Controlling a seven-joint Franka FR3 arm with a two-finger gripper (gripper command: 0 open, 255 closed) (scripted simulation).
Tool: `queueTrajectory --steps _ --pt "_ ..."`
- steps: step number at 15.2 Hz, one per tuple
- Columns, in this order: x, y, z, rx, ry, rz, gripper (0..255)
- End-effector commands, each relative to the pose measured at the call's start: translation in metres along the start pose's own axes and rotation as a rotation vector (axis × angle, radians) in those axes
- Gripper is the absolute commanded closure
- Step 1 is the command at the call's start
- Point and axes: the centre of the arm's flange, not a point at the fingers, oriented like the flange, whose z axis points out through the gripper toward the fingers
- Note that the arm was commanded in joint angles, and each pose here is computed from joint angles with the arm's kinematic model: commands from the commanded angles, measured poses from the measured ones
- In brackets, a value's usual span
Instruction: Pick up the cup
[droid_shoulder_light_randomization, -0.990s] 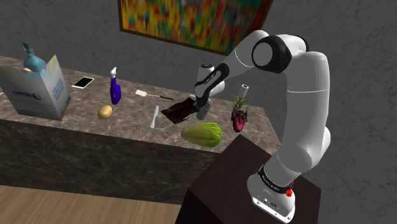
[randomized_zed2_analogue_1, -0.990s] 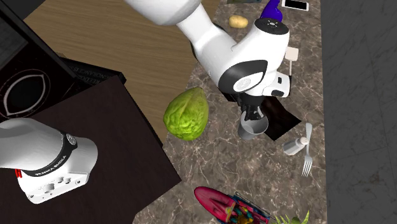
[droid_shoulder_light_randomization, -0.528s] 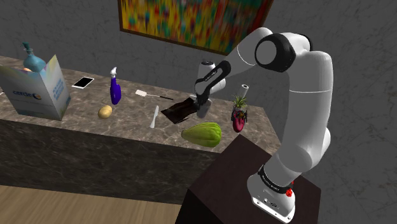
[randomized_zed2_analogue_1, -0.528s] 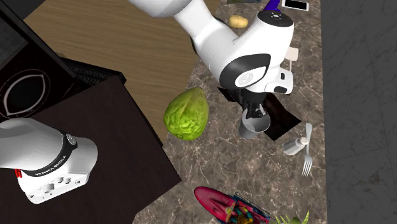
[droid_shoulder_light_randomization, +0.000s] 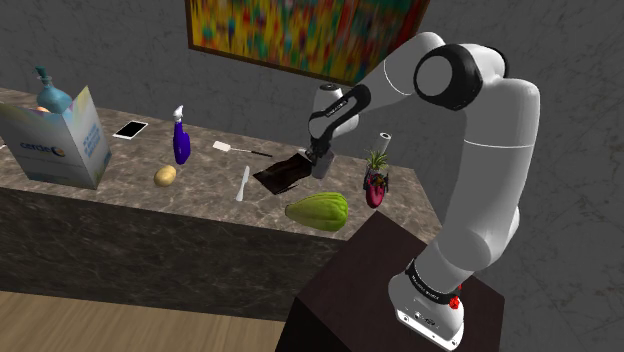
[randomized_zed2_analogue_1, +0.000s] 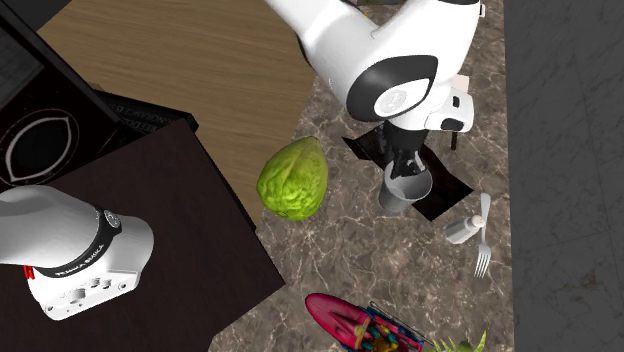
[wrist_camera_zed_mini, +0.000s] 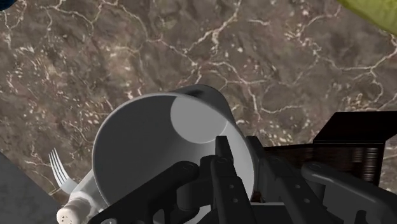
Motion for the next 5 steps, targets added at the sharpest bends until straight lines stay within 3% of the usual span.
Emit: queueTrajectory --steps 1,5 --pt "0.001 0.002 -0.01 0.0 0.0 0.0 255" --pt "0.001 0.004 -0.022 0.0 0.0 0.0 255"
